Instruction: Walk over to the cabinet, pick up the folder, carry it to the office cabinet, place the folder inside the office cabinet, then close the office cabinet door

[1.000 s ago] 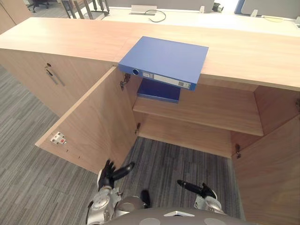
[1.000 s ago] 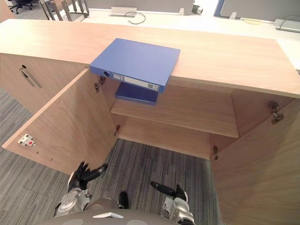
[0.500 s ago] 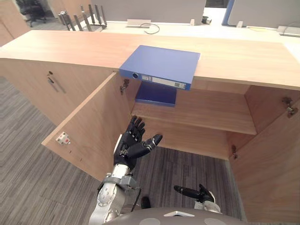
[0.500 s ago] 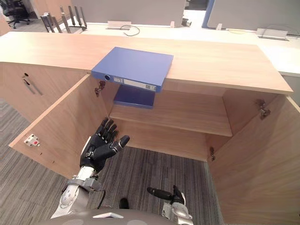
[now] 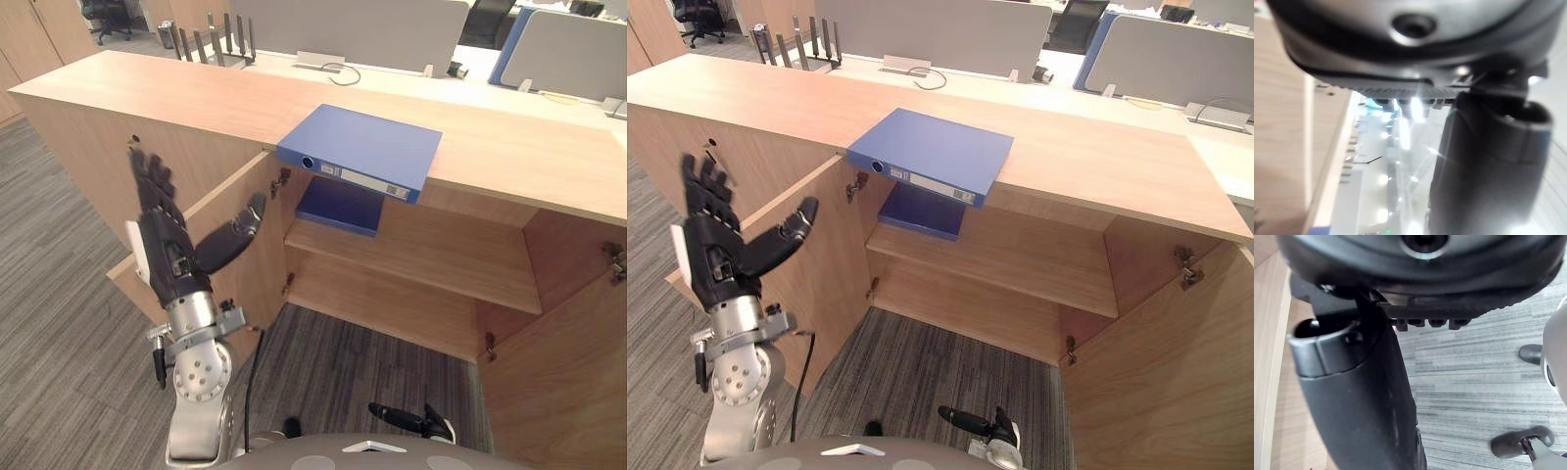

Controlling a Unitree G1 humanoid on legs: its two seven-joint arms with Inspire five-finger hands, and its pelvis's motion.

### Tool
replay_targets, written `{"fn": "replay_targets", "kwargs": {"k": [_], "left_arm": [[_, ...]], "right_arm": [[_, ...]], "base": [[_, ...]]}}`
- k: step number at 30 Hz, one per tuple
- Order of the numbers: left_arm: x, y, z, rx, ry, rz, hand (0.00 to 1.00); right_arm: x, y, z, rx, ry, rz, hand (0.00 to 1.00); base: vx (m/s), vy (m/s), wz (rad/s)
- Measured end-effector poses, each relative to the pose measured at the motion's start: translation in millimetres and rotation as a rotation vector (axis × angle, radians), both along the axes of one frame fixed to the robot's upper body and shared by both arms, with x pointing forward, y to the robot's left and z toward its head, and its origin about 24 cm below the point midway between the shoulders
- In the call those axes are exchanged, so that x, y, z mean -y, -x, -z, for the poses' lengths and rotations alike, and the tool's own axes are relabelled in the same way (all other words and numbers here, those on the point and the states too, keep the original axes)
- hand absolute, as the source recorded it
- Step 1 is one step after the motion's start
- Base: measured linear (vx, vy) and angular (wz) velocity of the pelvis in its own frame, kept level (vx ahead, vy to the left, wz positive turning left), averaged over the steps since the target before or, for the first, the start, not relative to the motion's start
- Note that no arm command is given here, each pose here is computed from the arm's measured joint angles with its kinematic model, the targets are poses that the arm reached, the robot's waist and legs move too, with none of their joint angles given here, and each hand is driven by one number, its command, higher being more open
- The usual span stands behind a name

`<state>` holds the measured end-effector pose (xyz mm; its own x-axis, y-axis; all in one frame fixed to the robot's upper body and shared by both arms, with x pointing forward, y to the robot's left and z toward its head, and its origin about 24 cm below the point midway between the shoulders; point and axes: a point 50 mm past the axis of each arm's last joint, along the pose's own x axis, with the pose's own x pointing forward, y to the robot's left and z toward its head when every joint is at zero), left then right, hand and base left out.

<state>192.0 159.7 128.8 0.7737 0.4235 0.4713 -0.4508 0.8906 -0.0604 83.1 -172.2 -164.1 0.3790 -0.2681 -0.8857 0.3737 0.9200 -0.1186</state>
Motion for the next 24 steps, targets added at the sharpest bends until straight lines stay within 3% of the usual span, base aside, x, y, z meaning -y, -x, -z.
{"fn": "replay_targets", "kwargs": {"k": [10,14,24], "left_arm": [[38,-32,-68,0.381,-0.669,0.055,1.00],[35,-58,-58,0.308,-0.897,0.028,1.00],[13,-91,-38,0.087,-1.076,-0.010,1.00]], "right_arm": [[3,-3,1,-0.021,0.011,-0.050,1.00],[4,1,3,-0.035,-0.003,-0.056,1.00],[11,12,5,-0.063,-0.006,-0.054,1.00]], "base": [[-0.01,0.008,-0.22],[0.06,-0.010,-0.31],[0.02,-0.016,-0.08]]}}
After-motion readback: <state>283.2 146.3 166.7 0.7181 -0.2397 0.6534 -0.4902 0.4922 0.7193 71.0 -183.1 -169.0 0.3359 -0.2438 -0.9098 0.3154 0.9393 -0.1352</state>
